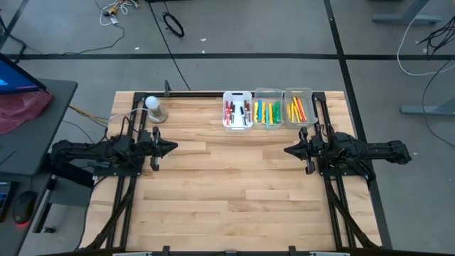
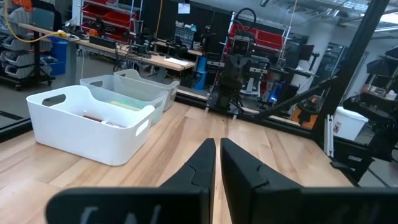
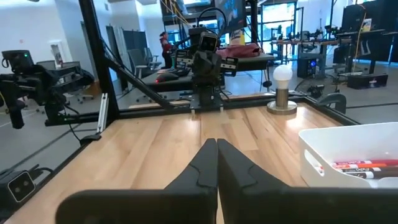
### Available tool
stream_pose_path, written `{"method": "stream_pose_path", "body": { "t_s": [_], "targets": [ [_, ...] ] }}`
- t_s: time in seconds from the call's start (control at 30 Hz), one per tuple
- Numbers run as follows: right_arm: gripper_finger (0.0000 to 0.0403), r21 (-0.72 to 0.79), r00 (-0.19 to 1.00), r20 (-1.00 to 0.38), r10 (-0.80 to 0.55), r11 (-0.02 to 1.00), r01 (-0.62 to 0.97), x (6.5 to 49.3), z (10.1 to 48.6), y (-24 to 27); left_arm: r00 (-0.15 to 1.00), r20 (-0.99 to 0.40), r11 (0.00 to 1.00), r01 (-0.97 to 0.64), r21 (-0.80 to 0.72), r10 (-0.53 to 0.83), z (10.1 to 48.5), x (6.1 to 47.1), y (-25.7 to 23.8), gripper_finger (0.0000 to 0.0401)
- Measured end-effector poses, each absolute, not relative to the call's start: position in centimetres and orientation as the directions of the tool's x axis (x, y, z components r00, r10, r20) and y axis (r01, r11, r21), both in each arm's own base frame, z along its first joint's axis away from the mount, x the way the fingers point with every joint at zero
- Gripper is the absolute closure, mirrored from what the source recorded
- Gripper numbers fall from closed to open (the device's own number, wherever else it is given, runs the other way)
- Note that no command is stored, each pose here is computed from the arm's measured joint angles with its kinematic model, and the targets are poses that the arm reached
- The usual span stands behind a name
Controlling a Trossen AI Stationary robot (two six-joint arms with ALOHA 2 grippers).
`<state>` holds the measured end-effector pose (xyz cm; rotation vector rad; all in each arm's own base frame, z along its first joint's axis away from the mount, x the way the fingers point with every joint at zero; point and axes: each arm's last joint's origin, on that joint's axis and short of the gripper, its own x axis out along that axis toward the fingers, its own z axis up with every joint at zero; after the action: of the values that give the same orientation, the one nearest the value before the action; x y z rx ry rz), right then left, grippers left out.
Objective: Pick & Place Markers
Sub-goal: Return to Home Position
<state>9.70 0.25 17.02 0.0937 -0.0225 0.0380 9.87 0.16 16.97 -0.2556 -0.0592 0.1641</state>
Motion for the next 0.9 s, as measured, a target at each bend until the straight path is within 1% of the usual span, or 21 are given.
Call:
{"method": "stream_pose_path", "body": {
  "t_s": [0.73,0.8,0.9],
  "targets": [
    [0.0401,0.094,0.999,0.024,0.036,0.995,-0.038,9.70,17.02,0.24,0.985,0.038,0.954,-0.154,-0.256,0.169,16.97,9.87,0.16,0.0371],
    [0.0401,0.094,0.999,0.024,0.036,0.995,-0.038,9.70,17.02,0.24,0.985,0.032,0.964,-0.156,-0.217,0.167,16.92,9.87,0.16,0.0371],
    [0.0401,0.094,0.999,0.024,0.036,0.995,-0.038,9.70,17.02,0.24,0.989,0.025,0.984,-0.145,-0.107,0.148,16.87,9.87,0.09,0.0371]
  ]
}}
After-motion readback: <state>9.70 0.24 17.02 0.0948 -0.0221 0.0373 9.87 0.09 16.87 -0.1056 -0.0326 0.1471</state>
